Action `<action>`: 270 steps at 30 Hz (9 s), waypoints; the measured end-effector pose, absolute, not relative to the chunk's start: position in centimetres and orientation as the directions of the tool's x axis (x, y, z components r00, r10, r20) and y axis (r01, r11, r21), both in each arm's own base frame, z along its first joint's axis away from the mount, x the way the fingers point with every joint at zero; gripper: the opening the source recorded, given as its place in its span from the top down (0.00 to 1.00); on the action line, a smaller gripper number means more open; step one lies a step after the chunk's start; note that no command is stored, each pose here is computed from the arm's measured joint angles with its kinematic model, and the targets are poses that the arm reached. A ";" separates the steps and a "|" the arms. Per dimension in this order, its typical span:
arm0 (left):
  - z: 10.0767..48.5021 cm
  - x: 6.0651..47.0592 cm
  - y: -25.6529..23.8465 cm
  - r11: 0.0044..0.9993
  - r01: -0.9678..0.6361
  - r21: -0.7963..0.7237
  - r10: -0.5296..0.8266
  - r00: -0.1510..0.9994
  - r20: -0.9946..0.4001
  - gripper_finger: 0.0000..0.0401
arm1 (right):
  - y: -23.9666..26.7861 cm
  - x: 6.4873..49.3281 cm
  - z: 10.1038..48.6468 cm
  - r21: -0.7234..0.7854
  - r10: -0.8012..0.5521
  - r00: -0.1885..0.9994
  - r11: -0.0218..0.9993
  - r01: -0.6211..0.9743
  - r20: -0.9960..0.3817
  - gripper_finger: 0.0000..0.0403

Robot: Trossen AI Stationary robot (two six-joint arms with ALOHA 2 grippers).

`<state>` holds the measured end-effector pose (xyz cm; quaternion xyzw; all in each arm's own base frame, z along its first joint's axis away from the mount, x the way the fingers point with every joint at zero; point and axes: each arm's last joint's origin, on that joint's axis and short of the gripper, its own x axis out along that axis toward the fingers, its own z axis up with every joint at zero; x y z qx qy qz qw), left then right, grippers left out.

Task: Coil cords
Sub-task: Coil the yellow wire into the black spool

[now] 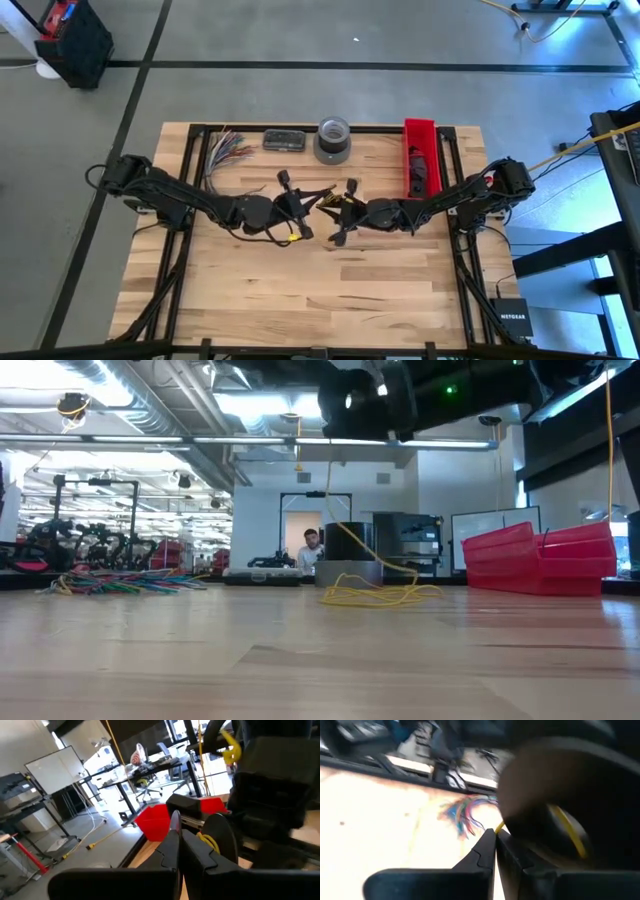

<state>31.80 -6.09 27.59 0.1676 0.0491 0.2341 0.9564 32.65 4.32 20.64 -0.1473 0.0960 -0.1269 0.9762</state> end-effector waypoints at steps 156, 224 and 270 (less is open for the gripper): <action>27.6 31.6 -4.4 0.897 -0.350 0.269 0.386 0.918 -0.092 1.00 | 5.5 32.8 22.5 -0.356 -0.250 0.910 0.926 0.126 -0.330 0.98; 29.6 28.4 -7.4 0.830 -0.345 0.438 0.429 0.897 -0.108 1.00 | 1.4 29.8 20.6 -0.526 -0.349 0.821 0.848 0.071 -0.452 0.99; 29.5 28.3 -7.5 0.829 -0.338 0.446 0.428 0.896 -0.118 1.00 | 1.3 29.6 20.7 -0.521 -0.368 0.809 0.849 0.091 -0.458 0.98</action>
